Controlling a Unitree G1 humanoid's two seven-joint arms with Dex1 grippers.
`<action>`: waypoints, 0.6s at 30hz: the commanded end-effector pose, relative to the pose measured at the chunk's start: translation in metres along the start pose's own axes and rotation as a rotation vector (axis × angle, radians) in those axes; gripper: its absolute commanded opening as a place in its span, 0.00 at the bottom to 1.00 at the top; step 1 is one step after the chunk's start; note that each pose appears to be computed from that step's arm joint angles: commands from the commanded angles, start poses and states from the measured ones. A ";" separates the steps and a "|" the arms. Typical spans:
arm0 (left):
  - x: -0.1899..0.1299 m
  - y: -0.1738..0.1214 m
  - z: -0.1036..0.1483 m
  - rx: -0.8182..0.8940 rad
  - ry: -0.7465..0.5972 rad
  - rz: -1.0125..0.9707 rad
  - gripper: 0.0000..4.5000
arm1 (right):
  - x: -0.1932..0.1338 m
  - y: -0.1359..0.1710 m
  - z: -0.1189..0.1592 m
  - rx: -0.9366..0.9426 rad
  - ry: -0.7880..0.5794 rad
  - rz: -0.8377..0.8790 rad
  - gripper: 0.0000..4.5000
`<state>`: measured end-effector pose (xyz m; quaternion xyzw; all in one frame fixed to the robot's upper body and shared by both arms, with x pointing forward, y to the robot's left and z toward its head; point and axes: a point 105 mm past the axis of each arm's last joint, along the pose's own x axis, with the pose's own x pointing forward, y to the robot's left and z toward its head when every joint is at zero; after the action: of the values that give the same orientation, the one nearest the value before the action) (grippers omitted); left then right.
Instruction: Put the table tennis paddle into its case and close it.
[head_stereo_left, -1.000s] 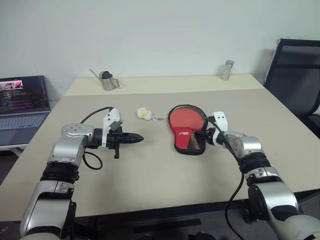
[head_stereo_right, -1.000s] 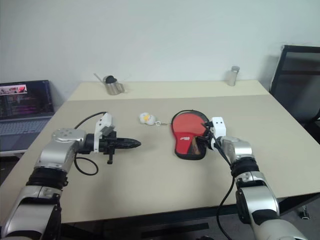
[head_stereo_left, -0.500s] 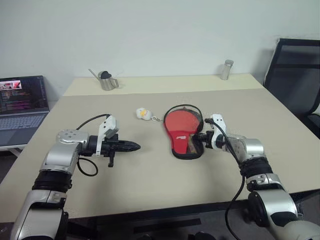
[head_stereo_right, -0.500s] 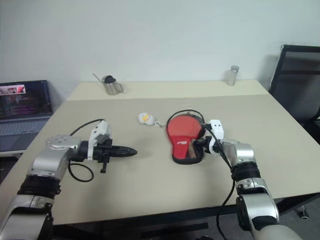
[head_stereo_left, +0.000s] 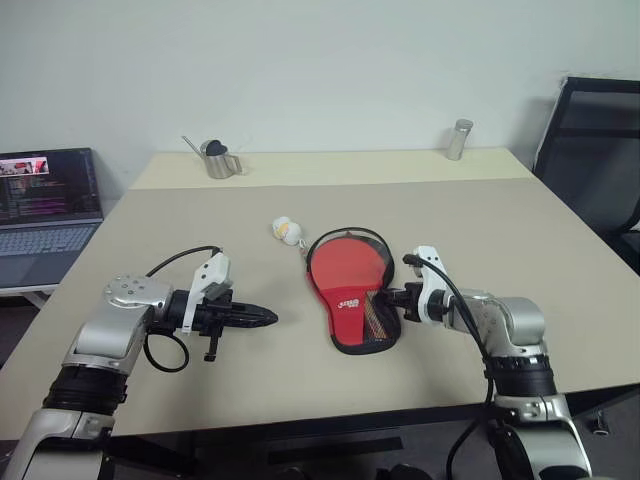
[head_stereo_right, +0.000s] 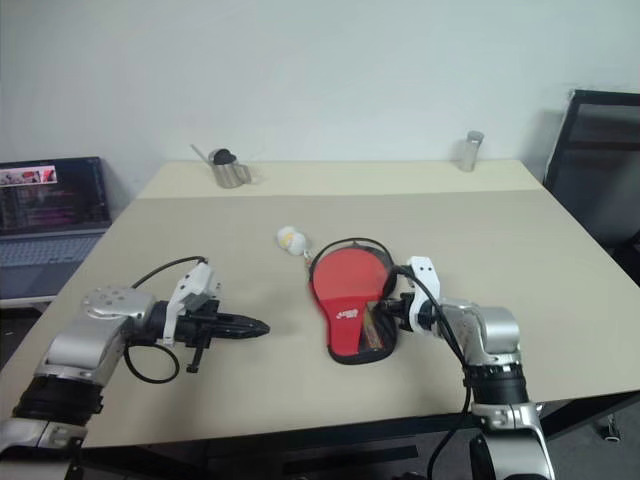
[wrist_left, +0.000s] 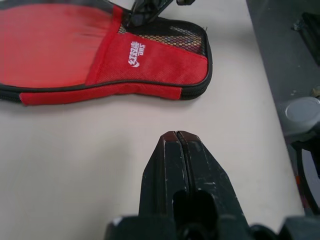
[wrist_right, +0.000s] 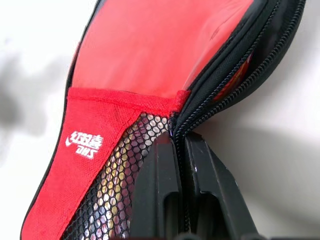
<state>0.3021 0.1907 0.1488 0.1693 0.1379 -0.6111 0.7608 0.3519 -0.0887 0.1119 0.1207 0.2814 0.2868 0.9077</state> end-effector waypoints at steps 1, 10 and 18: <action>-0.006 -0.006 0.014 0.041 -0.026 -0.009 0.00 | -0.017 0.018 -0.001 0.002 -0.025 0.023 0.00; -0.006 -0.012 0.017 0.046 -0.021 -0.037 0.00 | -0.020 0.059 -0.027 -0.017 0.040 0.160 0.00; -0.006 -0.014 0.018 0.053 -0.005 -0.053 0.00 | -0.002 0.074 -0.032 -0.050 0.062 0.205 0.00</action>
<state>0.2914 0.1863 0.1550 0.1746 0.1385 -0.6254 0.7478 0.3002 -0.0406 0.1033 0.1157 0.3132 0.3589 0.8716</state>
